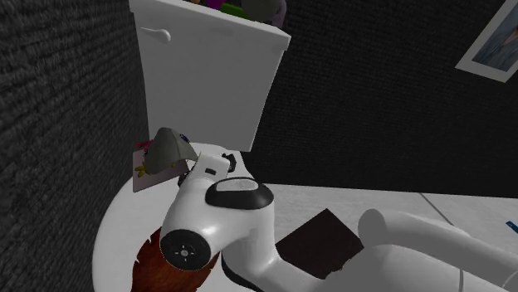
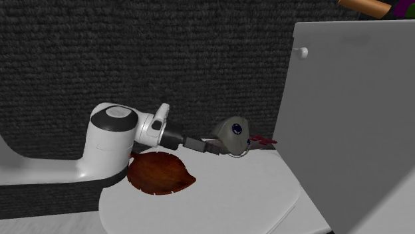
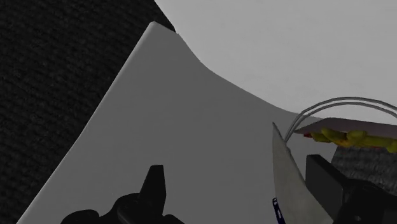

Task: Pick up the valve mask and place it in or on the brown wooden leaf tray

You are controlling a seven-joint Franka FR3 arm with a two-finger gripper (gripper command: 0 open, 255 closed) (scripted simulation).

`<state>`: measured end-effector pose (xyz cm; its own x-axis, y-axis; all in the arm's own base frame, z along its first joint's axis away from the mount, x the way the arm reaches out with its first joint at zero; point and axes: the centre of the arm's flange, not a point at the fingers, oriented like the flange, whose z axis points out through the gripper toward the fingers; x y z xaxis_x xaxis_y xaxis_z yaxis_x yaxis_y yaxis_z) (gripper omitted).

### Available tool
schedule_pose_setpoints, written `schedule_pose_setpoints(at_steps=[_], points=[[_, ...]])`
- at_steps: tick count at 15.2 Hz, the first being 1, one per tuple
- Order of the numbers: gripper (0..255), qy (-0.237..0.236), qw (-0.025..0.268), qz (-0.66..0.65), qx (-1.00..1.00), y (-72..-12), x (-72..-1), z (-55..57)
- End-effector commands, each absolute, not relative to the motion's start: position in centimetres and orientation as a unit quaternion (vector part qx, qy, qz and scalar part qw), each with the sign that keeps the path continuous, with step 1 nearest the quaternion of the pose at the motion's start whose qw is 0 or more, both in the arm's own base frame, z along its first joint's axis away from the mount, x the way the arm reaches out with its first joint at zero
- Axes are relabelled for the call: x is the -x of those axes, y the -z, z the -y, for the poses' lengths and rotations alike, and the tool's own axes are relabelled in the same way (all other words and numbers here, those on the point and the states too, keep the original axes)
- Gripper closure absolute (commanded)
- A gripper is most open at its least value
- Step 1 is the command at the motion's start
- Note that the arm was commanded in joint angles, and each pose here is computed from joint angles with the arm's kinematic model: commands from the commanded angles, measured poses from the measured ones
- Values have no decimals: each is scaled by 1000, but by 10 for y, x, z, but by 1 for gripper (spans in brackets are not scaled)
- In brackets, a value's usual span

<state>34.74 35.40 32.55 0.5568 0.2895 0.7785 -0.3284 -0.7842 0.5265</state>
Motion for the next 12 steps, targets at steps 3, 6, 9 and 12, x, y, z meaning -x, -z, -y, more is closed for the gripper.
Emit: schedule_pose_setpoints(at_steps=[3,6,9,12], points=[[0,-516,364,13,-775,-270,-379,-384],[0,-521,368,14,-770,-263,-391,-381],[0,-521,368,14,-770,-260,-404,-371],[0,-521,368,14,-770,-257,-414,-364]])
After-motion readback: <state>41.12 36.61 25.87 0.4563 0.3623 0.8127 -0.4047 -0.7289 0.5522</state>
